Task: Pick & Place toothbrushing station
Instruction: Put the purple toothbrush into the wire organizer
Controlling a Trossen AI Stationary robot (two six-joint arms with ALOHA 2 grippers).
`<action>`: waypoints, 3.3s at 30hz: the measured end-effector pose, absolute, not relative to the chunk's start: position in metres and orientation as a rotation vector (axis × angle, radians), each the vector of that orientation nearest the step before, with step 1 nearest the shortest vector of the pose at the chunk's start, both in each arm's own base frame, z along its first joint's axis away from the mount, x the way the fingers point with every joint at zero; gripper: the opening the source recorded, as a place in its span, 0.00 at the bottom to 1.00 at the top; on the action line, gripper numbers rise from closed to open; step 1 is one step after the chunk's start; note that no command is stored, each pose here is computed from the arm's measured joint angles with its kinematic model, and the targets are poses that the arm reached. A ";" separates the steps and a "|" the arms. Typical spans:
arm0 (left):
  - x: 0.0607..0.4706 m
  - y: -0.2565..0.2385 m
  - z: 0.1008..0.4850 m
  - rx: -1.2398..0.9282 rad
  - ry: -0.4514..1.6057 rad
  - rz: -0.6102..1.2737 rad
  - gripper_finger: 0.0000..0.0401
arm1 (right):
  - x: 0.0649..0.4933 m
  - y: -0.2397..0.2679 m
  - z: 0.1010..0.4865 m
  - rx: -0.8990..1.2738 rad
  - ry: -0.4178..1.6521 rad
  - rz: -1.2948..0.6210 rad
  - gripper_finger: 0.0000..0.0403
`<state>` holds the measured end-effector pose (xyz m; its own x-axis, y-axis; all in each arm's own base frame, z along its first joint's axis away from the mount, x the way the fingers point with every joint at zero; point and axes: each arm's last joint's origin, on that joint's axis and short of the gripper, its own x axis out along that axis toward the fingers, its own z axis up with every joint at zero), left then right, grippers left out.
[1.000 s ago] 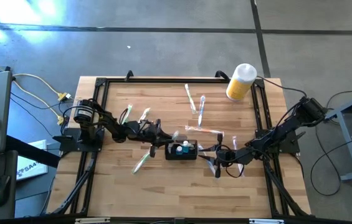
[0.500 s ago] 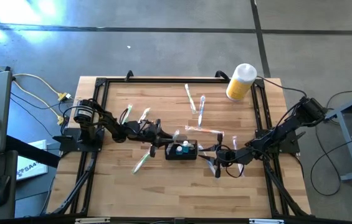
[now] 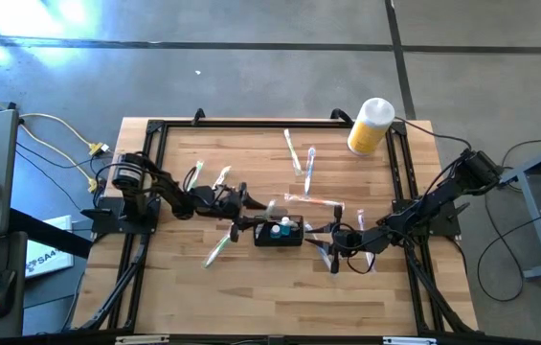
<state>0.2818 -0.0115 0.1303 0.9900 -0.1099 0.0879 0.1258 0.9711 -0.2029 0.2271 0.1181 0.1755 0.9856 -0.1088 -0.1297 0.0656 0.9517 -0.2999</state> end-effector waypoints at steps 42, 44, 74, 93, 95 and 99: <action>0.259 -0.027 0.189 -0.077 -0.006 -0.229 0.51 | 0.125 0.124 0.254 0.124 -0.009 -0.348 0.20; 0.257 -0.027 0.191 -0.075 -0.008 -0.229 0.51 | 0.123 0.123 0.258 0.125 -0.002 -0.338 0.20; 0.250 -0.026 0.197 -0.083 0.046 -0.206 0.51 | 0.157 0.062 0.237 0.623 1.108 -0.674 0.20; 0.244 -0.057 0.189 -0.067 0.135 -0.331 0.51 | 0.191 0.054 0.186 0.620 1.461 -0.875 0.20; 0.244 -0.058 0.188 -0.065 0.144 -0.336 0.51 | 0.193 0.053 0.183 0.618 1.468 -0.885 0.20; 0.243 -0.058 0.187 -0.064 0.163 -0.334 0.51 | 0.193 0.052 0.178 0.626 1.463 -0.886 0.20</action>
<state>0.2434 -0.0577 0.1867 0.9318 -0.3313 -0.1485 0.3210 0.9428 -0.0895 0.1933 0.0524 0.1782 -0.1002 -0.1267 -0.9869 0.8161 0.5570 -0.1543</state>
